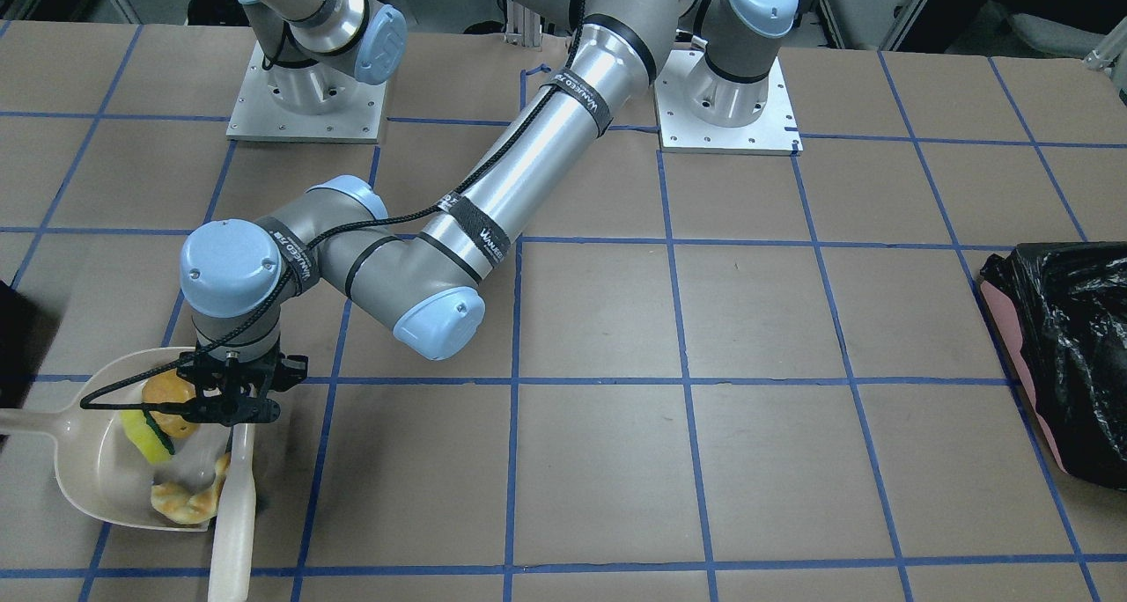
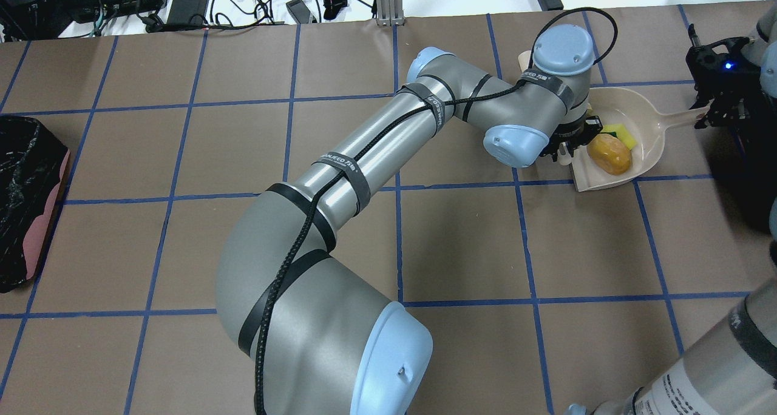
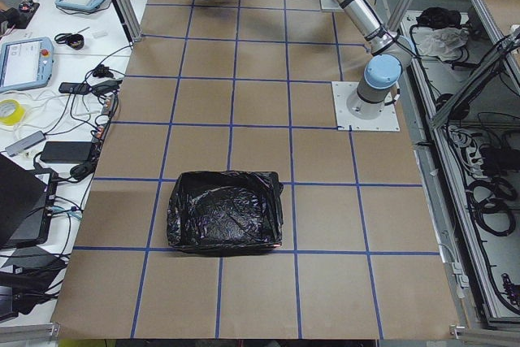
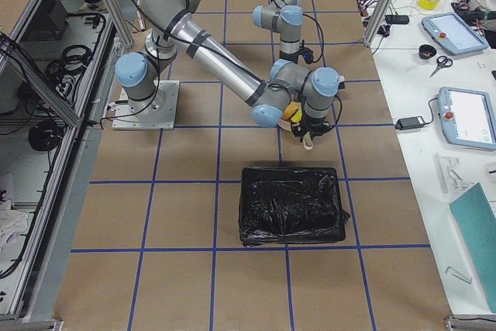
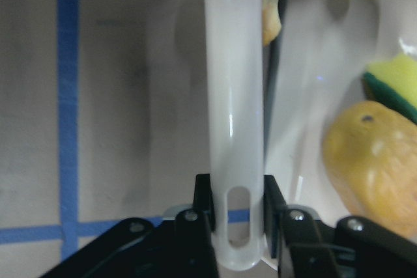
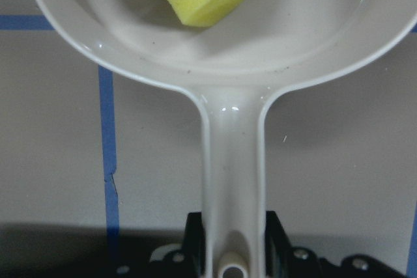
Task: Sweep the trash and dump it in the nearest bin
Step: 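Sweep the bread, potato and sponge into the dustpan with the left gripper's brush, then lift the loaded dustpan toward the black bin while the left gripper withdraws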
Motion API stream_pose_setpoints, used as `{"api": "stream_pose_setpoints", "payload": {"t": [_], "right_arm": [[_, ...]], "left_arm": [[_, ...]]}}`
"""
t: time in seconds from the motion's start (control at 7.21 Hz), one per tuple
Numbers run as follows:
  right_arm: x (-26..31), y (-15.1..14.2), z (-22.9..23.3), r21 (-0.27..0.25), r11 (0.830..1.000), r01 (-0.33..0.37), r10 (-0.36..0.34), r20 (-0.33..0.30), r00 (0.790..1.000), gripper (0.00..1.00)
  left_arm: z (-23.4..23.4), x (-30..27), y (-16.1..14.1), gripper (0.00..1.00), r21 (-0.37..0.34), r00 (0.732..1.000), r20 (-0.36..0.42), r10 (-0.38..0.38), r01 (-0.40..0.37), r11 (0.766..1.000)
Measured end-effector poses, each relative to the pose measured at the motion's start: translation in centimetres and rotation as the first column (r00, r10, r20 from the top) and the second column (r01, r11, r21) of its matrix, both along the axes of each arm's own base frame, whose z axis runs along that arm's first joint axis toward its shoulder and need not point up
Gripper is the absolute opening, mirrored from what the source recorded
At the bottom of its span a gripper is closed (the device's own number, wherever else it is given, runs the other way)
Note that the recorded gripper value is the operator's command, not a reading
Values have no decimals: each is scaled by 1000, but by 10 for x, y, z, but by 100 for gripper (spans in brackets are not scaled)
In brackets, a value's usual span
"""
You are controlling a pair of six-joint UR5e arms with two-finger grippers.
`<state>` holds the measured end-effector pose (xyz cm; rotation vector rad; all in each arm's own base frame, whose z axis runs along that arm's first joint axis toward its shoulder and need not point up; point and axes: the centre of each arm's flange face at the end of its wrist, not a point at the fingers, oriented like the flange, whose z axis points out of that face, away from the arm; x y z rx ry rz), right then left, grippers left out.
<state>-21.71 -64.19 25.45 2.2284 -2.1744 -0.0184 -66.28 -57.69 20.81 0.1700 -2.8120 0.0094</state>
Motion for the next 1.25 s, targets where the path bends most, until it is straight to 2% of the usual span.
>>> {"api": "stream_pose_setpoints", "payload": {"t": [0.28,0.56,0.69,0.97,1.11,1.25], "right_arm": [[0,0,0,-1,1000,1,-1,0,1000,12],[0,0,0,0,1000,3,-3,0,1000,11],[-1,0,0,-1,1000,6,-6,0,1000,11],[-5,3,9,-8,1000,23,-22,16,1000,8],[-11,9,20,-13,999,43,-43,50,998,8],[-22,19,30,-16,997,80,-78,111,991,8]], "left_arm": [[15,-25,24,0,11,999,-33,30,-29,1000],[46,-27,34,0,-7,999,-47,-16,16,1000],[57,-13,27,0,-6,998,-30,-51,51,999],[77,51,-6,0,29,996,25,-84,84,996],[87,92,-22,0,55,993,64,-95,92,994],[101,131,-28,0,72,988,104,-117,110,991]]}}
